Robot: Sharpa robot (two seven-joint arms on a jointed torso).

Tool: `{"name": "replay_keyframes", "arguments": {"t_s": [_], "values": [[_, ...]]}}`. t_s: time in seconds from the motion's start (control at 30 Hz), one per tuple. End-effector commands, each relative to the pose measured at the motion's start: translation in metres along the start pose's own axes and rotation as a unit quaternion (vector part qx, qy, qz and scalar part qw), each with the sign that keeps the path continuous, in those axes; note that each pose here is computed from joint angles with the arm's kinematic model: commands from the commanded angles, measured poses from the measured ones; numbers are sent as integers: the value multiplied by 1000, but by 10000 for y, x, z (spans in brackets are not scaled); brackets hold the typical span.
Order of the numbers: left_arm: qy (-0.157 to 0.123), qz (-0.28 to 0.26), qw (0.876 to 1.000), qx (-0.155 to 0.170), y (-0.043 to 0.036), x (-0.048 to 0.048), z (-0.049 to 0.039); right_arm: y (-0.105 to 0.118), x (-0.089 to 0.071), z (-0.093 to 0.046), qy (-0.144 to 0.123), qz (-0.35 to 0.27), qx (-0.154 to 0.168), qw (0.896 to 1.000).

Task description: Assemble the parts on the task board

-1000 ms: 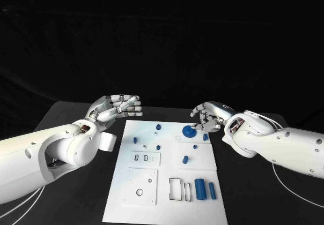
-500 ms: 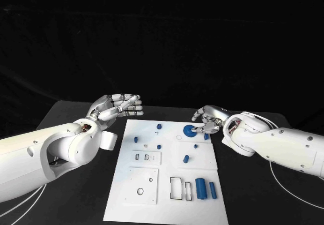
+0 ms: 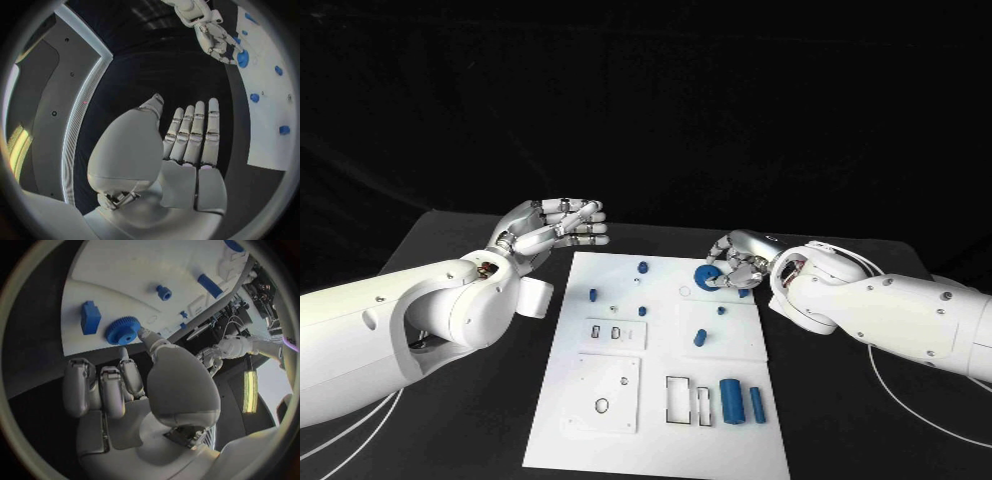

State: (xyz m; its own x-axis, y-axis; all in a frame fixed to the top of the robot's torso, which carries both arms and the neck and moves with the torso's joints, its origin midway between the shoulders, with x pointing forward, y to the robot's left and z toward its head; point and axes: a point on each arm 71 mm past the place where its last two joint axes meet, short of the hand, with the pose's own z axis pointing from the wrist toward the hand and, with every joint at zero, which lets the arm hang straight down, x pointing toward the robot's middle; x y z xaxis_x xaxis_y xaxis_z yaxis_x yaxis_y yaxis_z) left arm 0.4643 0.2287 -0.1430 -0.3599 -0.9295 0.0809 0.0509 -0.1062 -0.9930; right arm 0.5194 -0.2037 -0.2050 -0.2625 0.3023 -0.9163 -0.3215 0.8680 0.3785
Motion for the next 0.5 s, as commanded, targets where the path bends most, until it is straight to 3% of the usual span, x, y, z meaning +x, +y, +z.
{"name": "replay_keyframes", "arguments": {"t_s": [0.03, 0.5], "values": [[9, -5, 1000, 3, -11, 26, 5, -7, 35, 14, 15, -11, 5, 1000], [9, -5, 1000, 2, -11, 28, 5, -48, 47, 62, 16, -18, 15, 1000]]}}
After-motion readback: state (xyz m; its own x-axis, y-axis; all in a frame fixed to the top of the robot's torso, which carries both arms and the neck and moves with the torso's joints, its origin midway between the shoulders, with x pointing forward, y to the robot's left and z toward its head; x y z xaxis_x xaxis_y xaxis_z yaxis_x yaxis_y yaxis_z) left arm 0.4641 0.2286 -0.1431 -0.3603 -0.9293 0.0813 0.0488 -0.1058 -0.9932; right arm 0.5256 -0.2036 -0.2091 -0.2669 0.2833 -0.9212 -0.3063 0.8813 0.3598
